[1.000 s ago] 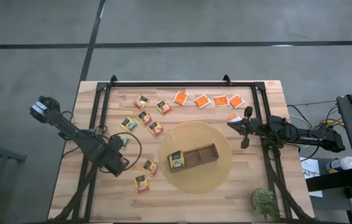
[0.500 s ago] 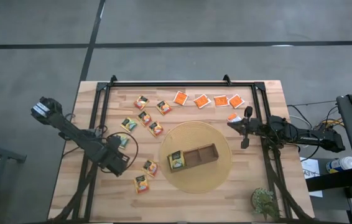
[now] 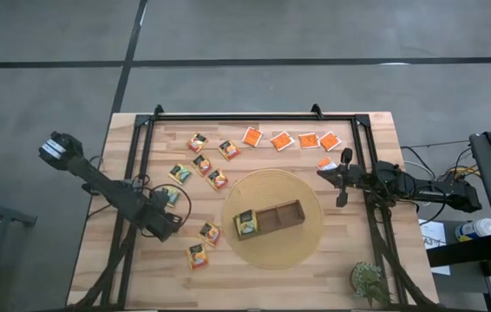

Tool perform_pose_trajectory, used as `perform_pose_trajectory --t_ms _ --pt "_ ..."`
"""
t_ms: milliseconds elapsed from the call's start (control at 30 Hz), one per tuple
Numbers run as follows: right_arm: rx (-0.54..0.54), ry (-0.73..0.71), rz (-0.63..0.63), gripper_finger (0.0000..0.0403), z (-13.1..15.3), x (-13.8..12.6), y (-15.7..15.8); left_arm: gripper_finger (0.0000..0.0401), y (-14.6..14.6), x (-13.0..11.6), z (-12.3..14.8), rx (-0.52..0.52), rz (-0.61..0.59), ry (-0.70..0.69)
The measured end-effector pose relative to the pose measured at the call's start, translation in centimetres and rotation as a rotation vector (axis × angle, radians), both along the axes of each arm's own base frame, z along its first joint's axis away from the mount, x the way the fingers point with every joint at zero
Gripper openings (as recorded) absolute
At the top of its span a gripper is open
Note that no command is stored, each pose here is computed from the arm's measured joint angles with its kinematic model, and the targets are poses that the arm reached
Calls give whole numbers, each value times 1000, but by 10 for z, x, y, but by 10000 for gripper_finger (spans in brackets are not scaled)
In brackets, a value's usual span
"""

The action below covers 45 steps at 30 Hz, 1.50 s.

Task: Pick & Place Tea
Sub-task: Put the green tea bag into the left section of the wooden organizer

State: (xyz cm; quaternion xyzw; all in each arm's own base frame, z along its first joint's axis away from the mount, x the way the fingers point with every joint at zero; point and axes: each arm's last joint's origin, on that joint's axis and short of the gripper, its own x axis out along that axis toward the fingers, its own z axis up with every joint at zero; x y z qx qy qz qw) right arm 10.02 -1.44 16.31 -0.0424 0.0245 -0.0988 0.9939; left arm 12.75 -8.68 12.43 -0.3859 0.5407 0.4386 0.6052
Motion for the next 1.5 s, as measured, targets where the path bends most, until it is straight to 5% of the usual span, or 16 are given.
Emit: perform_pose_trajectory --t_ms 333,500,833,1067,1267,1500 --pt "0 1 0 9 0 0 0 16 -11 16 17 -53 -161 -53" --pt "0 0 0 9 0 0 0 7 -21 37 44 54 -279 -218" --pt "0 -1 0 8 0 0 0 5 -48 100 118 516 -574 -474" --pt "0 -1 0 8 0 0 0 5 -77 172 123 686 -818 -326" --pt "0 0 0 9 0 0 0 5 -100 220 122 830 -878 -150" --pt "0 0 -1 9 0 0 0 5 -120 259 110 852 -983 -51"
